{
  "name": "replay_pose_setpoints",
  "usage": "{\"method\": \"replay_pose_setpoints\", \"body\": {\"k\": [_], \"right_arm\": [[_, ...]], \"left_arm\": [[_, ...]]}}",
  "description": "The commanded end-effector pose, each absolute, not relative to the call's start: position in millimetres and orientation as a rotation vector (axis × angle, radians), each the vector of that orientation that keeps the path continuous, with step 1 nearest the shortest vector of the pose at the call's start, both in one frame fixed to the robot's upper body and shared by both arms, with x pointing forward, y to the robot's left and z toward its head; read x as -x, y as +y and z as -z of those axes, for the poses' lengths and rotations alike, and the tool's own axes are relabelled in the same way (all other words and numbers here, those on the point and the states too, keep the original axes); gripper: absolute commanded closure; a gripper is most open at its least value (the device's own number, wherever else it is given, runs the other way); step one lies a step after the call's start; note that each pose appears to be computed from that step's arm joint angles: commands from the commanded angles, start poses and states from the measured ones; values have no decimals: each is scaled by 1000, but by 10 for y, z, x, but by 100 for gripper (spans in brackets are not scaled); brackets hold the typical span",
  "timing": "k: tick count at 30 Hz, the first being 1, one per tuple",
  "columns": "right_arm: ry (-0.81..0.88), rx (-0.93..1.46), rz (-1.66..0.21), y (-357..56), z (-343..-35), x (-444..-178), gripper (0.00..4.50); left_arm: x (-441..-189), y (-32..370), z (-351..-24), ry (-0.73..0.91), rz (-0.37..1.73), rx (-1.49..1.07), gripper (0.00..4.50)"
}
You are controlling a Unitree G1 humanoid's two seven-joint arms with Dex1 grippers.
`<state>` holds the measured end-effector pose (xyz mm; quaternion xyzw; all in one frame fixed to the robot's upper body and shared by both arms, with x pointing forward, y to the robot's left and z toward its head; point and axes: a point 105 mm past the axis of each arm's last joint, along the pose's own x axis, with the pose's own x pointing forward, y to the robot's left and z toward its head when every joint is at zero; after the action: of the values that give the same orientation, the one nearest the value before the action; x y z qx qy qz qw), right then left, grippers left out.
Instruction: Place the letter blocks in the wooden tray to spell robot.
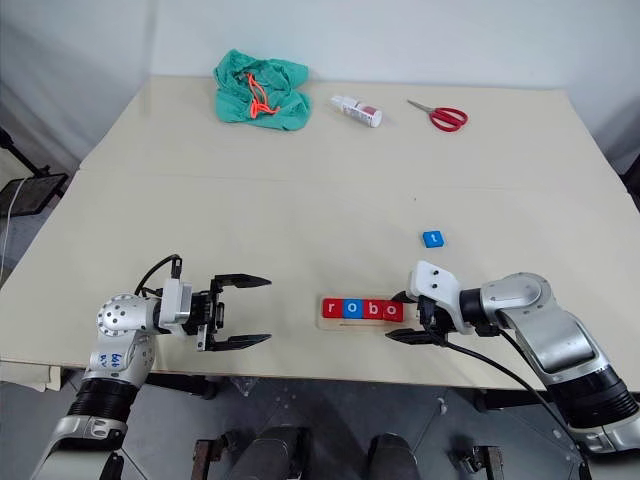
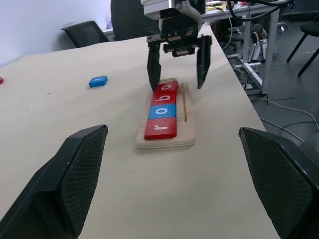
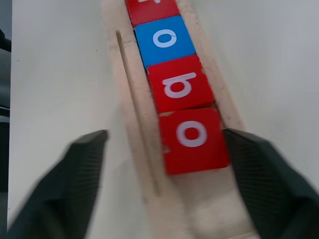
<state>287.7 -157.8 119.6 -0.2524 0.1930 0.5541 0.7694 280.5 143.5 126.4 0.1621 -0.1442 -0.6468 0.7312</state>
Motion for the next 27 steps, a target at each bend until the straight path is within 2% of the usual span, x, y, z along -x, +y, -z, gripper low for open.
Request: {"method": "replay_pose_setpoints", "body": {"k": [1, 7, 10, 21, 27], "right_arm": [[351, 570, -1163, -1635, -1425, -2856, 1], [333, 533, -1092, -1748, -1523, -2834, 1], [322, 498, -1102, -1757, -1538, -2763, 58], [386, 482, -1124, -1650, -1367, -2763, 447], [399, 476, -1151, -1591, -1271, -2789, 447]], "left_arm": [[-2807, 1430, -1334, -350, 1418, -379, 0], [-2827, 1410, -1333, -353, 1423, -377, 0], [-2845, 1384, -1329, -357, 1431, -376, 0], [-2830, 1374, -1323, -360, 1438, -376, 0], [-2796, 1415, -1319, -353, 1431, -379, 0]]}}
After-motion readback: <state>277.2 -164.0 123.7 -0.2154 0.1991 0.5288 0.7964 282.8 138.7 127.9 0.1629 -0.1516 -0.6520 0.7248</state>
